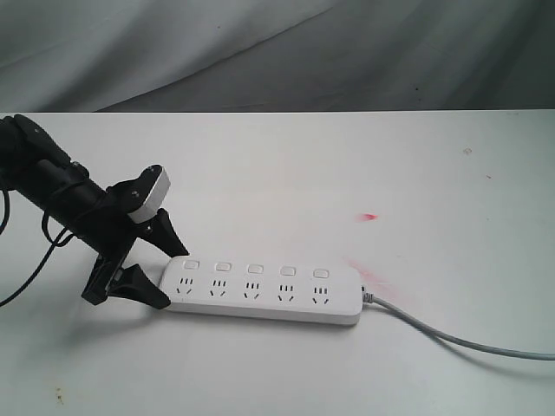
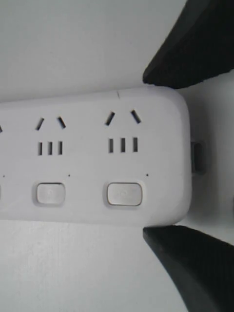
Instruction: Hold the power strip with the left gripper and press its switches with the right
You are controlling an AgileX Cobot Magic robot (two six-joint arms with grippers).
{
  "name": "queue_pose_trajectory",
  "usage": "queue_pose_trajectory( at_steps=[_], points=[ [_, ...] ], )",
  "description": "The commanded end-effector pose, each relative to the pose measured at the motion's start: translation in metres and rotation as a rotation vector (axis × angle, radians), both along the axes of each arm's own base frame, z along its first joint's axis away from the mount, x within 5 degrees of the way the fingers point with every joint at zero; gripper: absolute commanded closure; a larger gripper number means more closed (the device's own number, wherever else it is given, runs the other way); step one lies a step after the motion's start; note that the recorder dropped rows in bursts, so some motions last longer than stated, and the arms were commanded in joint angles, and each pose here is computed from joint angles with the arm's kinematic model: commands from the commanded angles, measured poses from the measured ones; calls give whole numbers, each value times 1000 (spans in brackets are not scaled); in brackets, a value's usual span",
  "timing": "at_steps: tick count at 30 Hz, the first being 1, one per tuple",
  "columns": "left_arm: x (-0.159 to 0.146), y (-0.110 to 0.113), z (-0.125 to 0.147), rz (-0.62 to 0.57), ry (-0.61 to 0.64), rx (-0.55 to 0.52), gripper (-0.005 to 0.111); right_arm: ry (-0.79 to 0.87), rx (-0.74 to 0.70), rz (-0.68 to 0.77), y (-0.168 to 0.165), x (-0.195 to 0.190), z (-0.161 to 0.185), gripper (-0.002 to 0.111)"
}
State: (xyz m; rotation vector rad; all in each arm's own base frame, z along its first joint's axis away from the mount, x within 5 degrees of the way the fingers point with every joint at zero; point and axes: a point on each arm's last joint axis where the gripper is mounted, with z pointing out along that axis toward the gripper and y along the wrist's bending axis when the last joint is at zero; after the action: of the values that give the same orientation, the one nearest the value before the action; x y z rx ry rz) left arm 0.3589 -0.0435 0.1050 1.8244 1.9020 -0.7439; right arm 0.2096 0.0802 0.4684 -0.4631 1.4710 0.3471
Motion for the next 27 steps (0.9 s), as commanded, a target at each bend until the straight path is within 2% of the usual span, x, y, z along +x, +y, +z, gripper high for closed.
queue_pose_trajectory(
  at_steps=[1, 21, 23, 25, 27],
  points=[
    [0, -2, 0, -16, -1, 1, 105, -14, -5, 20, -2, -13, 6, 108],
    [0, -2, 0, -16, -1, 1, 105, -25, -1, 15, -3, -16, 8, 108],
    [0, -2, 0, -16, -1, 1, 105, -68, -59, -14, -6, -19, 10, 108],
    [0, -2, 0, -16, -1, 1, 105, -80, -4, -19, -9, -28, 17, 108],
    [0, -2, 0, -16, -1, 1, 105, -44, 149, -14, -15, -39, 24, 108]
  ],
)
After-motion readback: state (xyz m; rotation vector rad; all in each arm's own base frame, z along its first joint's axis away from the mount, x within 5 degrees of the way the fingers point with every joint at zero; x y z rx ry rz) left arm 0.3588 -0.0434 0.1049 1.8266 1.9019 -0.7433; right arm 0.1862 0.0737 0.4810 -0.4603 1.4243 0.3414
